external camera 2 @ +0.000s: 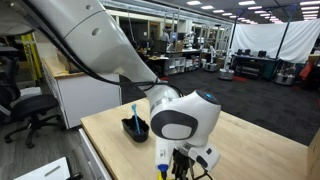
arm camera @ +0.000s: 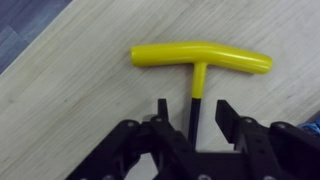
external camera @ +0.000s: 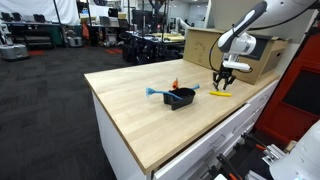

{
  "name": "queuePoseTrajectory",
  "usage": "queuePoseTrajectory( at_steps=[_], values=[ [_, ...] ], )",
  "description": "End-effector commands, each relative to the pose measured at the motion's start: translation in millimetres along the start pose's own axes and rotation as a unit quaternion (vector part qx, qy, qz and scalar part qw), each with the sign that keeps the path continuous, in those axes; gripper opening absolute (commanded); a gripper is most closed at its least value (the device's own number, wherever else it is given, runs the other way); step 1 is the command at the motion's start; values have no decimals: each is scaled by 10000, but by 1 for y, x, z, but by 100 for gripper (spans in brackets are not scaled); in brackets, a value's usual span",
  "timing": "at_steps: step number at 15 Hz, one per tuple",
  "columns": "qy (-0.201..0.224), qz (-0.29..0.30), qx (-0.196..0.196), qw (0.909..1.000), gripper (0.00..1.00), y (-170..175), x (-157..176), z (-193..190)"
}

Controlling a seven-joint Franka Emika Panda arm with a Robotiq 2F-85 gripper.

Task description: Move the black object to the right

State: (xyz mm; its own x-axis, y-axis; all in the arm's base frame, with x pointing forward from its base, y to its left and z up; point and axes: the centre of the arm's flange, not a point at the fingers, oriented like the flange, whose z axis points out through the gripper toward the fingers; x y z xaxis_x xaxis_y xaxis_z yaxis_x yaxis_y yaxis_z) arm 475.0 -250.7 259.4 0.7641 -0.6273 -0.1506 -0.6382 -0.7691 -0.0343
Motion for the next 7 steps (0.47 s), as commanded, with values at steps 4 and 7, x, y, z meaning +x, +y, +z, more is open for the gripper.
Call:
queuePoseTrajectory(
  at_steps=[4,7],
  values=[
    [149,-596,3,9981,100,3,-46,-59],
    [-114,-832,52,9965,100,-7,-67,-70]
  ],
)
